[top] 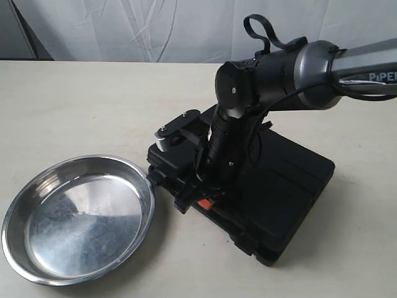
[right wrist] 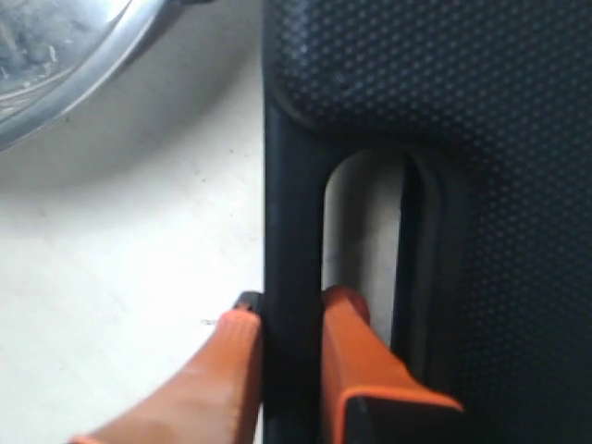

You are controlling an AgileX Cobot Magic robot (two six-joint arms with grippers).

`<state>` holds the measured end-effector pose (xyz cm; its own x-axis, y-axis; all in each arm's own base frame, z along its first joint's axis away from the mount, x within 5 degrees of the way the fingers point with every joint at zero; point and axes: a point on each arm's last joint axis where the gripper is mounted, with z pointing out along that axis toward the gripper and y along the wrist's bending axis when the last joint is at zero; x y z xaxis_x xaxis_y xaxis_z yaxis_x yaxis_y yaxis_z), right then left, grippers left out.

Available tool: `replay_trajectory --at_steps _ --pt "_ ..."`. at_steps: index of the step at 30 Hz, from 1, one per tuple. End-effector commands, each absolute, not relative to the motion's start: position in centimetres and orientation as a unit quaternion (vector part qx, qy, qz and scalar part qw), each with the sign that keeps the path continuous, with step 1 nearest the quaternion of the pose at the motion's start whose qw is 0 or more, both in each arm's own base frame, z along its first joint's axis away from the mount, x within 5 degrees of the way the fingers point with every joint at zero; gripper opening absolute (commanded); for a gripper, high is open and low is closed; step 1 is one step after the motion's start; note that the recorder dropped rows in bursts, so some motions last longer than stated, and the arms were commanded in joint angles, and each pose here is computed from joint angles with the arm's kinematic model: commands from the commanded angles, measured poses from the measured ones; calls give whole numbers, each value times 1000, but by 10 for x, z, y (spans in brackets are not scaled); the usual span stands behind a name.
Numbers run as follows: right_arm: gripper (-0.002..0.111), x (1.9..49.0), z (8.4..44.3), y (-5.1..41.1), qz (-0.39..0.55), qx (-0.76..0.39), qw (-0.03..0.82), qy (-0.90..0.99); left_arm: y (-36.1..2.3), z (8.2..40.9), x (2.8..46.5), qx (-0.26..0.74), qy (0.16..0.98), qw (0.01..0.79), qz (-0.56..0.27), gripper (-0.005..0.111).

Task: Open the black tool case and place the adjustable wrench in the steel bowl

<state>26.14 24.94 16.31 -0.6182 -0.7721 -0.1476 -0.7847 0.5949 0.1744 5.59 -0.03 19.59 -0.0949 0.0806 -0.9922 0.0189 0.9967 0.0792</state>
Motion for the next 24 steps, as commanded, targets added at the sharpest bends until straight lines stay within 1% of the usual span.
replay_trajectory --at_steps 1,5,8,13,18,20,24 --pt "-1 257 190 243 111 -448 56 886 0 197 56 33 738 673 22 0" --pt "-1 251 222 236 110 -456 96 878 0 197 56 33 738 673 22 0" --pt "-1 248 242 227 88 -446 124 882 0 197 56 33 738 673 22 0" --pt "-1 250 269 201 -12 -408 166 898 0 197 56 33 738 673 22 0" --pt "-1 259 282 177 -141 -374 199 895 0 197 56 33 738 673 22 0" --pt "-1 262 284 172 -172 -363 208 892 0 197 56 33 738 673 22 0" --pt "-1 266 286 170 -196 -358 220 886 0 197 56 33 738 673 22 0"
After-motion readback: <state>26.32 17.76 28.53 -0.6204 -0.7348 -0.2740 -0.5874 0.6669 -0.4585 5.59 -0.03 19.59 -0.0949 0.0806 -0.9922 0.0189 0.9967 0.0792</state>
